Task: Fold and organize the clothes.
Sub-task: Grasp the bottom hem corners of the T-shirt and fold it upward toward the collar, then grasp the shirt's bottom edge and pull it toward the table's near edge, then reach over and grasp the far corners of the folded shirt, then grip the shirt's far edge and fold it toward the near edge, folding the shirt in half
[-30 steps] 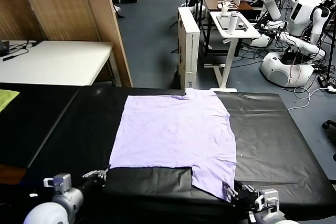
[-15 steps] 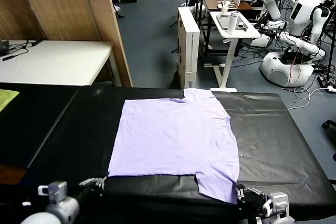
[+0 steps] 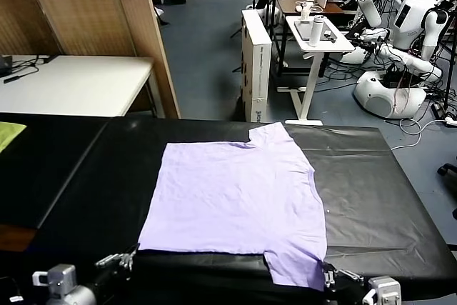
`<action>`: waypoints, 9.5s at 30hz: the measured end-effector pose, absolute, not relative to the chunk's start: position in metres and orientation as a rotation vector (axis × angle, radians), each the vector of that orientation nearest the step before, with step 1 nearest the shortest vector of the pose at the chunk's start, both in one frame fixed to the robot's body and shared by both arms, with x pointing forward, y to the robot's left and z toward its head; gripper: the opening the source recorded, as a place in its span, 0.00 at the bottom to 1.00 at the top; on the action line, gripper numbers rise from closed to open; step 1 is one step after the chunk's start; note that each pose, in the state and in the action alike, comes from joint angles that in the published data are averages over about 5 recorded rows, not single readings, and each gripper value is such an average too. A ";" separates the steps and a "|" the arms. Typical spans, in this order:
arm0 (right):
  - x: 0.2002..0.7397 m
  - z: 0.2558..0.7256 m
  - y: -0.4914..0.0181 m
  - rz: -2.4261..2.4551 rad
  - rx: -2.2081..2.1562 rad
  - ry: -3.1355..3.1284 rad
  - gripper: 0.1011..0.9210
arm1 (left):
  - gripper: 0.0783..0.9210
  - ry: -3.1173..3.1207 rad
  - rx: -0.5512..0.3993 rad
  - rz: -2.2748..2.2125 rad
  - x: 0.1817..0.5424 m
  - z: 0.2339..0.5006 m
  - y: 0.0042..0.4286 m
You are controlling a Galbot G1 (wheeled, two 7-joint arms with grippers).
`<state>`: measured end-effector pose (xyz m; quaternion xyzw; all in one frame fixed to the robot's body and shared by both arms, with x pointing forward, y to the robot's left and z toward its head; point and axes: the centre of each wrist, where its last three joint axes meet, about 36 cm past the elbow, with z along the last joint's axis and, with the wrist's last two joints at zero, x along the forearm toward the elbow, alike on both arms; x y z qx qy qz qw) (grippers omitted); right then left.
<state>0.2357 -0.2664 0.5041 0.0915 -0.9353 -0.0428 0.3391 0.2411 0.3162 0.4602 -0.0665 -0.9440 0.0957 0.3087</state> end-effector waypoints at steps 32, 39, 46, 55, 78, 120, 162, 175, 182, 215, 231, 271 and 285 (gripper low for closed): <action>0.421 0.479 -0.279 -0.052 0.232 -2.617 0.05 | 0.09 -2.680 -0.211 0.230 0.362 0.445 0.319; 0.443 0.475 -0.271 -0.028 0.219 -2.607 0.05 | 0.09 -2.653 -0.242 0.191 0.382 0.434 0.317; 0.447 0.465 -0.274 -0.013 0.185 -2.575 0.05 | 0.09 -2.641 -0.253 0.159 0.399 0.427 0.318; 0.446 0.460 -0.273 -0.029 0.179 -2.564 0.05 | 0.09 -2.630 -0.252 0.153 0.402 0.421 0.319; 0.403 0.490 -0.304 0.035 0.208 -2.545 0.98 | 0.94 -2.649 -0.229 0.159 0.378 0.433 0.319; 0.355 0.467 -0.314 0.048 0.214 -2.438 0.05 | 0.13 -2.562 -0.221 0.197 0.333 0.410 0.301; 0.247 0.503 -0.294 0.060 0.263 -2.342 0.88 | 0.41 -2.428 -0.194 0.033 0.245 0.449 0.311; 0.298 0.518 -0.305 0.010 0.282 -2.458 0.98 | 0.98 -2.534 -0.146 0.063 0.267 0.477 0.323; 0.371 0.513 -0.311 -0.023 0.249 -2.518 0.98 | 0.98 -2.584 -0.175 0.068 0.321 0.492 0.336; 0.575 0.478 -0.243 0.003 0.239 -2.473 0.98 | 0.98 -2.456 -0.137 0.163 0.545 0.450 0.375; 0.577 0.460 -0.245 0.011 0.220 -2.439 0.95 | 0.97 -2.417 -0.189 0.153 0.527 0.442 0.366; 0.568 0.456 -0.246 0.017 0.236 -2.435 0.05 | 0.09 -2.395 -0.262 0.133 0.520 0.423 0.342; 0.551 0.485 -0.256 0.015 0.265 -2.498 0.05 | 0.09 -2.432 -0.284 0.154 0.505 0.447 0.348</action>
